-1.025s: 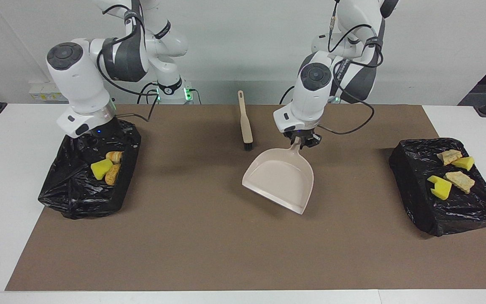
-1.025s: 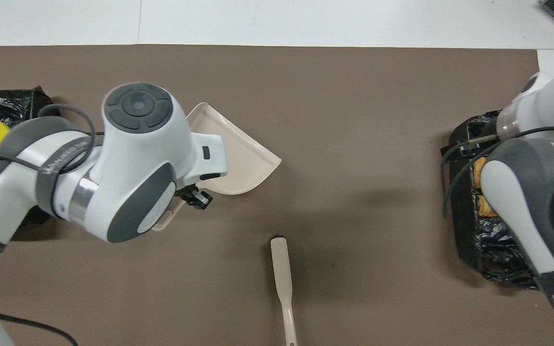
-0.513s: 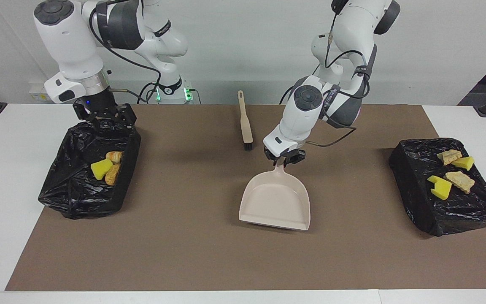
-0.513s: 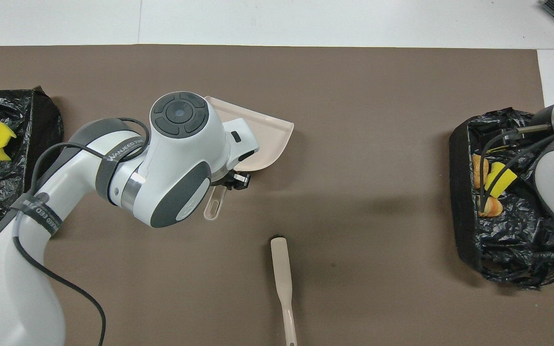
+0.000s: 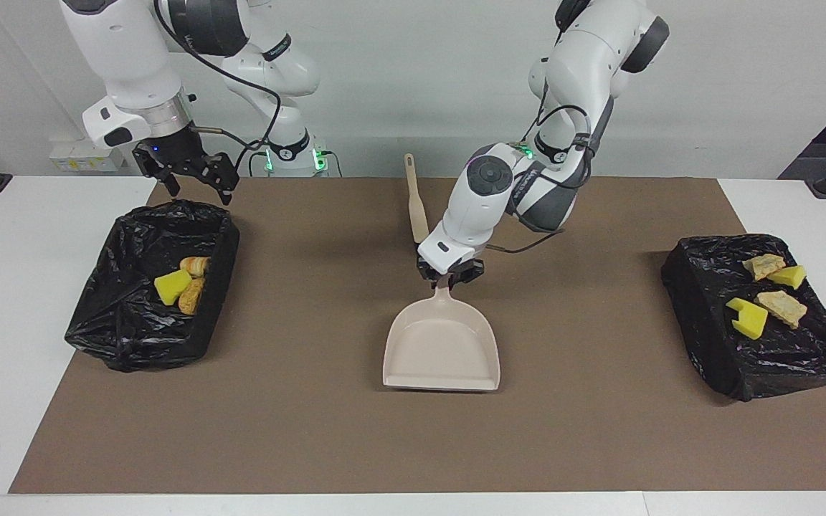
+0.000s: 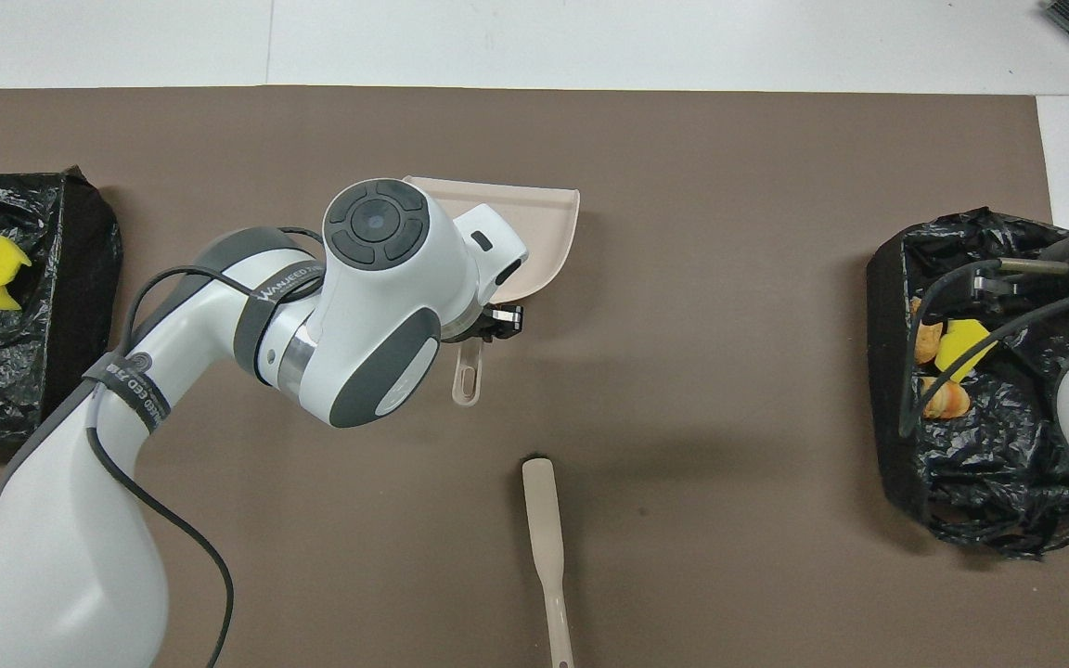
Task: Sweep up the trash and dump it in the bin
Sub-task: 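Lower the dustpan onto the table and open the left gripper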
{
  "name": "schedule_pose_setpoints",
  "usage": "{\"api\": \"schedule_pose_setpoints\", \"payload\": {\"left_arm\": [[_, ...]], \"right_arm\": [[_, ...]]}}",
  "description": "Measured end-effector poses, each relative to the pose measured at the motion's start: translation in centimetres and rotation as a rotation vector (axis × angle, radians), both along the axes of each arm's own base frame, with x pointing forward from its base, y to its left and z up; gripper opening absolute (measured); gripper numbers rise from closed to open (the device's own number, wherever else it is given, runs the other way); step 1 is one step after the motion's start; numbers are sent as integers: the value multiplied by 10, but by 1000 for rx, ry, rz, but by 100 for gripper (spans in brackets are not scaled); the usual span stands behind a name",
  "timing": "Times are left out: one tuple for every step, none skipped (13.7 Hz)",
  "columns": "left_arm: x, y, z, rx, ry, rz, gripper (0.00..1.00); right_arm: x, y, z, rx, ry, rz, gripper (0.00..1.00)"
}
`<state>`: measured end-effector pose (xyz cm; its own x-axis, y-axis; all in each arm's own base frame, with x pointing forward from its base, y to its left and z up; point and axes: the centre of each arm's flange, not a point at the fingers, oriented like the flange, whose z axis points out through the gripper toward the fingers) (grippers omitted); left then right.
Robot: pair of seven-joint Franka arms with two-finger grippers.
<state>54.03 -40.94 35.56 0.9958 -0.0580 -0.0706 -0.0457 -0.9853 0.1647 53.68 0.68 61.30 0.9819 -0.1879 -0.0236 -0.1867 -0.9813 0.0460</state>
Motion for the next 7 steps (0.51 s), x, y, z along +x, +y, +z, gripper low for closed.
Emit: {"api": "schedule_pose_setpoints", "payload": {"left_arm": [[-1, -2, -7, 1, 12, 6, 33], [-1, -3, -7, 3, 15, 8, 33], [-1, -2, -6, 6, 17, 8, 34], [-1, -1, -5, 13, 24, 8, 41], [-1, 0, -2, 19, 28, 7, 53], [0, 1, 4, 24, 25, 7, 63], [1, 3, 15, 28, 15, 9, 73]], "right_arm": [[-3, 1, 2, 2, -2, 0, 100], [-5, 2, 3, 6, -3, 0, 100], [-5, 2, 2, 9, -2, 0, 100], [-5, 2, 1, 10, 1, 0, 100], [-5, 2, 0, 10, 2, 0, 100], [-5, 2, 0, 10, 3, 0, 100], [-5, 2, 0, 10, 2, 0, 100]]}}
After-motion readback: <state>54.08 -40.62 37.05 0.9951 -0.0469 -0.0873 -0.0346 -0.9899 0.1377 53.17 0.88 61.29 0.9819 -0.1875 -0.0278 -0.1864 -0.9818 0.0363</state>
